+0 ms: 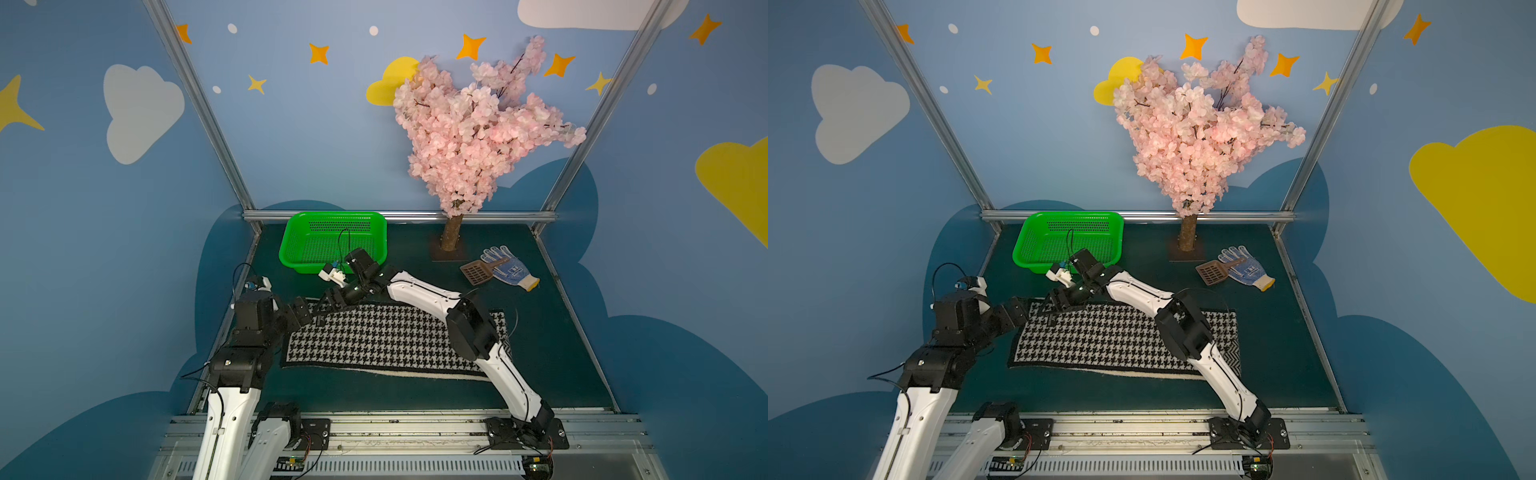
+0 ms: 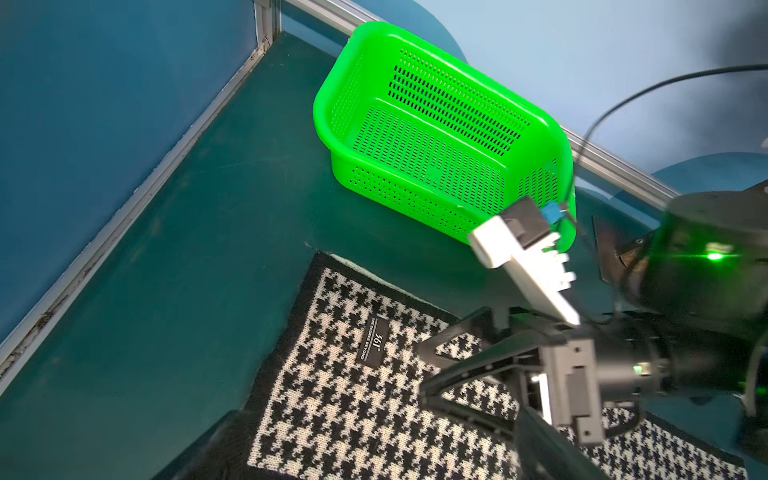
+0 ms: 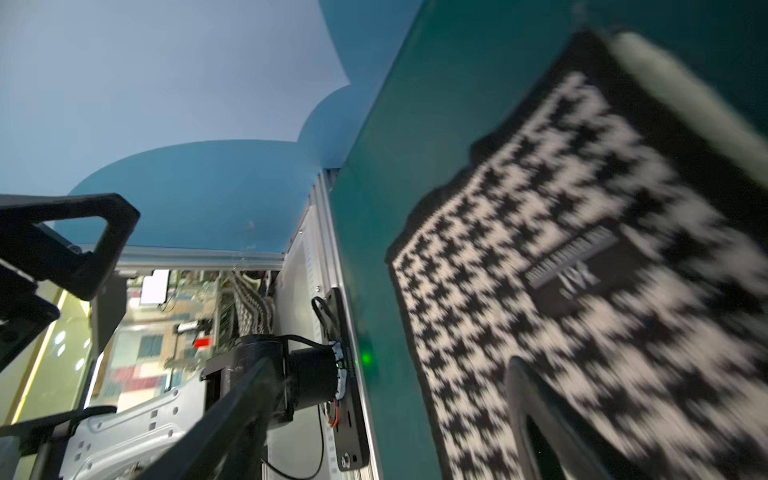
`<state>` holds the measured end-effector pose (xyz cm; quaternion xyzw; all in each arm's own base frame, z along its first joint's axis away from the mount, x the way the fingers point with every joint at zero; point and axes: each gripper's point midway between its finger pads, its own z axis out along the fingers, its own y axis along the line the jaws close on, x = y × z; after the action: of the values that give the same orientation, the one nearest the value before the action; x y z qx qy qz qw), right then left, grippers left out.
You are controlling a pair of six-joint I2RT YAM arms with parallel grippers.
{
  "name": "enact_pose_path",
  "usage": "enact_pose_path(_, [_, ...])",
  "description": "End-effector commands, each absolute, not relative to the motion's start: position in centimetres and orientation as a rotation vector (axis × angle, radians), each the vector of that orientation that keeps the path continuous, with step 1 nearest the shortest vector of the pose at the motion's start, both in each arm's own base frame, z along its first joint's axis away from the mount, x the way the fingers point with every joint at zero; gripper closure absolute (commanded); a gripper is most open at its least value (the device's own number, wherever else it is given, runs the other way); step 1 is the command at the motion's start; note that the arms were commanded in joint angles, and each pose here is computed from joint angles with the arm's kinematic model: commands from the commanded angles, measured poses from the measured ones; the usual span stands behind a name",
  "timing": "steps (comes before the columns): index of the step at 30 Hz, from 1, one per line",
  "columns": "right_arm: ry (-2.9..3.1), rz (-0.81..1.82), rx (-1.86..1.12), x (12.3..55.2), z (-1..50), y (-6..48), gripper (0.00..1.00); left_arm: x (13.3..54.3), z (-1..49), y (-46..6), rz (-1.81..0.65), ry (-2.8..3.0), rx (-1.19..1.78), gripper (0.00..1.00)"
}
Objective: Roll up the scarf and place it into the basket
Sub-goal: Flatten out the scarf at the center of the board, then fold the scarf at the center of the board.
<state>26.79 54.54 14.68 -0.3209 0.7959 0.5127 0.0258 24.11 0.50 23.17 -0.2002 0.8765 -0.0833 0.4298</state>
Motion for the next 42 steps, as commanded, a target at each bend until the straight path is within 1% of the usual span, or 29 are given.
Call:
enact_pose_path(1, [2.407, 1.298, -0.796, 32.1, 21.3, 46.7, 0.13, 24.1, 22.1, -0.8, -0.305, 2.227, -0.5, 0.0])
enact_pose_path(2, [2.441, 1.189, -0.741, 32.6, 21.5, 43.7, 0.13, 24.3, 21.9, -1.4, -0.347, 2.233, -0.494, 0.0])
enact_pose_path(5, [2.579, 0.742, -0.538, 33.3, 20.6, 33.7, 0.06, 25.3, 21.5, -3.0, -0.466, 2.229, -0.479, 0.0])
enact_pose_path(9, [2.737, 0.365, -0.257, 31.9, 18.9, 22.0, 0.05, 26.8, 20.8, -5.6, -0.567, 2.235, -0.438, 0.0])
enact_pose_path(11, [2.778, 0.289, -0.18, 31.0, 17.7, 18.1, 0.05, 27.3, 20.6, -7.1, -0.565, 2.25, -0.383, 0.0])
enact_pose_path(15, [2.854, 0.378, 0.038, 28.8, 14.6, 13.2, 0.05, 28.3, 20.0, -10.9, -0.565, 2.294, -0.256, 0.0])
enact_pose_path(22, [2.976, 0.292, 0.312, 25.2, 9.6, 6.6, 0.06, 29.6, 18.6, -16.2, -0.691, 2.345, -0.152, 0.0])
enact_pose_path(24, [2.979, 0.357, 0.381, 24.9, 8.5, 5.8, 0.06, 29.8, 18.2, -17.2, -0.693, 2.361, -0.122, 0.0])
enact_pose_path(30, [3.016, 0.372, 0.443, 24.9, 6.6, 4.5, 0.07, 30.0, 17.2, -18.6, -0.719, 2.381, -0.092, 0.0])
enact_pose_path(35, [3.019, 0.427, 0.477, 26.1, 5.9, 4.0, 0.15, 29.6, 16.7, -18.3, -0.707, 2.388, -0.087, 0.0])
enact_pose_path(36, [3.023, 0.424, 0.484, 26.3, 5.7, 3.8, 0.18, 29.6, 16.7, -18.3, -0.708, 2.385, -0.088, 0.0])
enact_pose_path(38, [3.045, 0.441, 0.517, 26.5, 4.9, 3.5, 0.3, 29.3, 16.8, -18.0, -0.7, 2.384, -0.087, 0.0])
enact_pose_path(39, [3.052, 0.459, 0.533, 26.5, 4.6, 3.4, 0.34, 29.3, 16.8, -17.9, -0.693, 2.386, -0.085, 0.0])
enact_pose_path(42, [3.082, 0.438, 0.546, 26.4, 3.5, 2.8, 0.34, 29.2, 17.0, -17.7, -0.683, 2.382, -0.083, 0.0])
